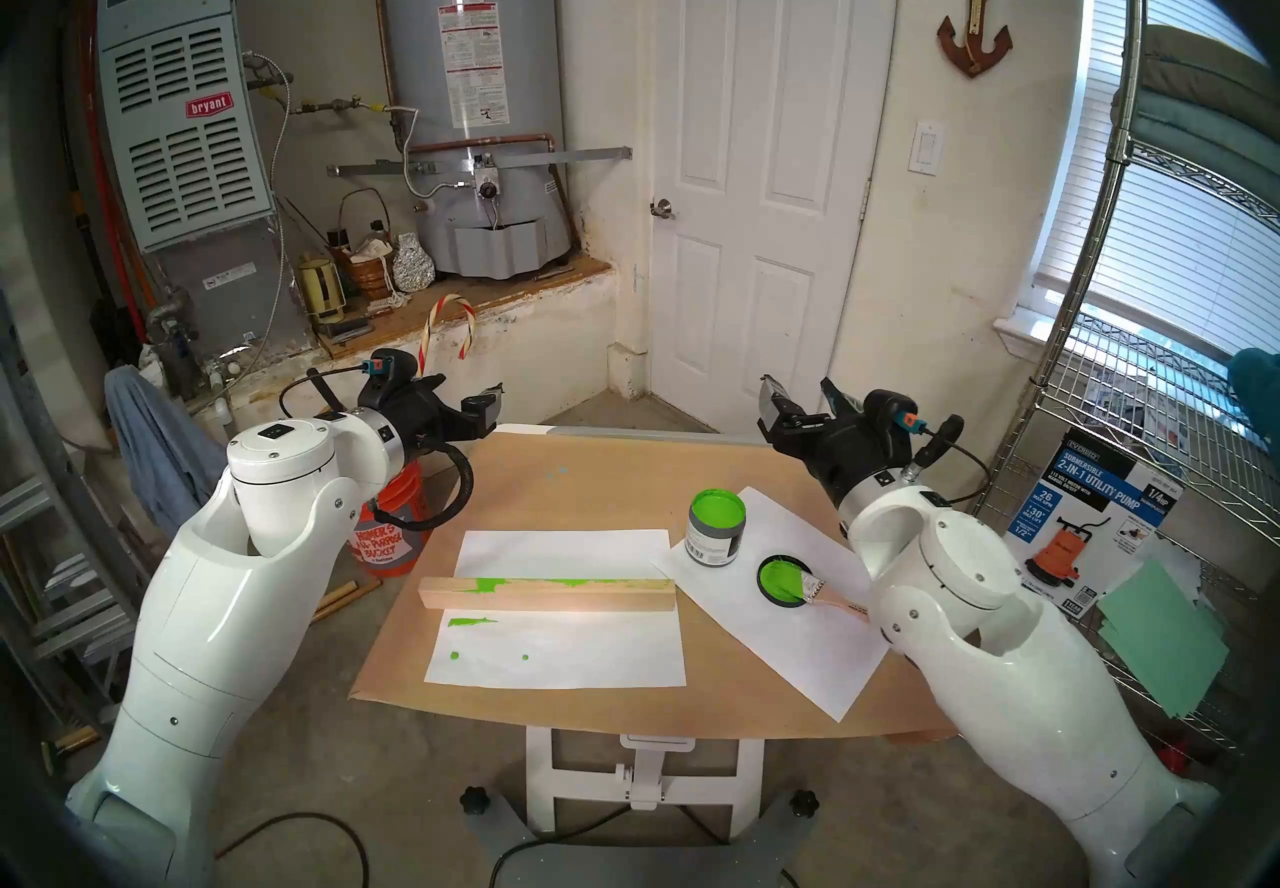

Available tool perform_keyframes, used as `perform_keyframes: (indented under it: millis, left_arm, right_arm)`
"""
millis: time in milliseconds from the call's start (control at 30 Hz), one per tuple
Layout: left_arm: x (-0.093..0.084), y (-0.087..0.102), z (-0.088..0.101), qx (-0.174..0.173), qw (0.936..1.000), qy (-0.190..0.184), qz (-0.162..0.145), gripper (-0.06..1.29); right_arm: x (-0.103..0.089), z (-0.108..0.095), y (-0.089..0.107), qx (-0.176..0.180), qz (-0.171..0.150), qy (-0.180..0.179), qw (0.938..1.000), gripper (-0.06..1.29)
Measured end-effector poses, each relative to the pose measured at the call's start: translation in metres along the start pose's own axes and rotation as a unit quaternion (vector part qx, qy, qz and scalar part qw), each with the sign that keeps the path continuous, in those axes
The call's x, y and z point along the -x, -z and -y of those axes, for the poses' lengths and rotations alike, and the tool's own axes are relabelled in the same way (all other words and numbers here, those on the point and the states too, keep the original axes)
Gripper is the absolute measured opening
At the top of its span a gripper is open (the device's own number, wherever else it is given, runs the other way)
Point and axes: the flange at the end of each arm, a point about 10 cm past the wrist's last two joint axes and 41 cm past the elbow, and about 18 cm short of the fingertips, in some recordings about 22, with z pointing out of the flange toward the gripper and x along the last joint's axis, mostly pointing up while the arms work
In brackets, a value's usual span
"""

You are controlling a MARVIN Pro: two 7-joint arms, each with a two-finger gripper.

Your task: Pick up brush, dip the brush into paint, and paint the wood

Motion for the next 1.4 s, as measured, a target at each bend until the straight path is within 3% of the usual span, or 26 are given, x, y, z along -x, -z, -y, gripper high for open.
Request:
perform_keyframes:
  millis: [400,633,1033,1167,1400]
  left_arm:
    - [0.001,0.0,0.0,0.0,1.0,0.0,0.002,1.25]
    - [0.002,-0.001,0.0,0.0,1.0,0.0,0.002,1.25]
    - [0.003,-0.001,0.0,0.0,1.0,0.001,0.003,1.25]
    - [0.003,-0.001,0.0,0.0,1.0,0.001,0.003,1.25]
    - [0.003,-0.001,0.0,0.0,1.0,0.001,0.003,1.25]
  right_arm:
    - [0.011,-0.055,0.032,0.068,0.097,-0.037,0.9922,1.2]
    - [0.01,-0.071,0.049,0.098,0.12,-0.051,0.9865,1.2]
    - [0.022,-0.083,0.08,0.137,0.179,-0.091,0.97,1.2]
    - [0.022,-0.089,0.089,0.152,0.181,-0.127,0.9632,1.2]
    - [0.029,-0.087,0.108,0.159,0.192,-0.227,0.9413,1.2]
